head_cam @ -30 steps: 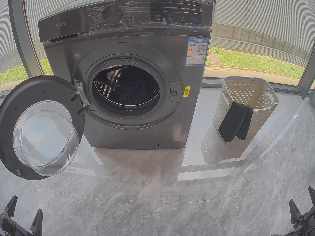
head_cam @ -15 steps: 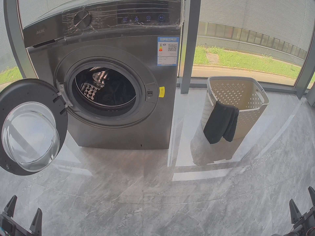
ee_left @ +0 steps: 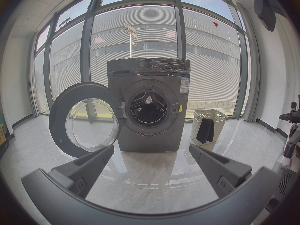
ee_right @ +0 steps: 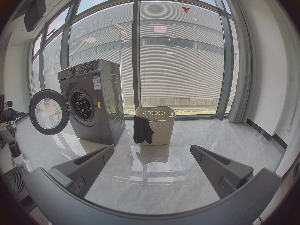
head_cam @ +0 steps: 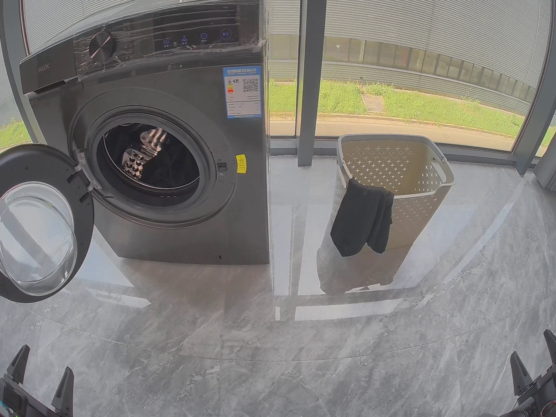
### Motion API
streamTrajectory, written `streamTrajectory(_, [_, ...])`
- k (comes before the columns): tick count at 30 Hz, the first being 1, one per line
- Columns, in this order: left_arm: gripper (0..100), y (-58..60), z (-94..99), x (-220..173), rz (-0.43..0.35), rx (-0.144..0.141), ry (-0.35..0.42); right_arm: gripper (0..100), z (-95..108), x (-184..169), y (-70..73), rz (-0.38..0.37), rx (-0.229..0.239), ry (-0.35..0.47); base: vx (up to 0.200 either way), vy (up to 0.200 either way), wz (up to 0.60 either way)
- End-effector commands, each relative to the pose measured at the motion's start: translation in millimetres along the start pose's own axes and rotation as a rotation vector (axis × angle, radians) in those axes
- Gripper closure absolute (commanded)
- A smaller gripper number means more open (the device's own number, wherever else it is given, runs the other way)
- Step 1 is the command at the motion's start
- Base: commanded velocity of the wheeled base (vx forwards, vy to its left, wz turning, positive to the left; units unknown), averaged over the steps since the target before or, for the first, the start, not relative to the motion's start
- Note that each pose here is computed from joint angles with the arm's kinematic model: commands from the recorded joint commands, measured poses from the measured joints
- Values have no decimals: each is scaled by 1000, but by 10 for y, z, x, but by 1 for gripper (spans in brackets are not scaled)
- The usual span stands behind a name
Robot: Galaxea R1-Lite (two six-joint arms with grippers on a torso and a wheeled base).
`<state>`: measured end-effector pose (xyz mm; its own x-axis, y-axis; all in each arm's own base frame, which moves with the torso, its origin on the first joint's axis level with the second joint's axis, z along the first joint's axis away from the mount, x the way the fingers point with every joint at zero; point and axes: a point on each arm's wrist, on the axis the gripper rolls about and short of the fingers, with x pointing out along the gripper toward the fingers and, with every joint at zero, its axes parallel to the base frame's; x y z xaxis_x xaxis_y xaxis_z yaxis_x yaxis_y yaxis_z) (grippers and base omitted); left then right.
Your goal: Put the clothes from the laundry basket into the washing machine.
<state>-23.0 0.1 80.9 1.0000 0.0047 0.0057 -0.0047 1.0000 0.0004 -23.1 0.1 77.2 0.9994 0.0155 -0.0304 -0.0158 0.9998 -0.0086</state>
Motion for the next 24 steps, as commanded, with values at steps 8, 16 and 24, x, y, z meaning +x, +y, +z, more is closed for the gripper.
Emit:
streamTrajectory(8, [0,0,-47,1,1,-5,1,0,-20,-6,0,0,0,-7,50,0,0])
streamTrajectory(16, [0,1,-43,0,3,-11,0,0,-18,-6,0,0,0,-9,200,0,0])
streamTrajectory(24, [0,1,-43,0,3,-11,0,0,-18,-6,0,0,0,-9,200,0,0])
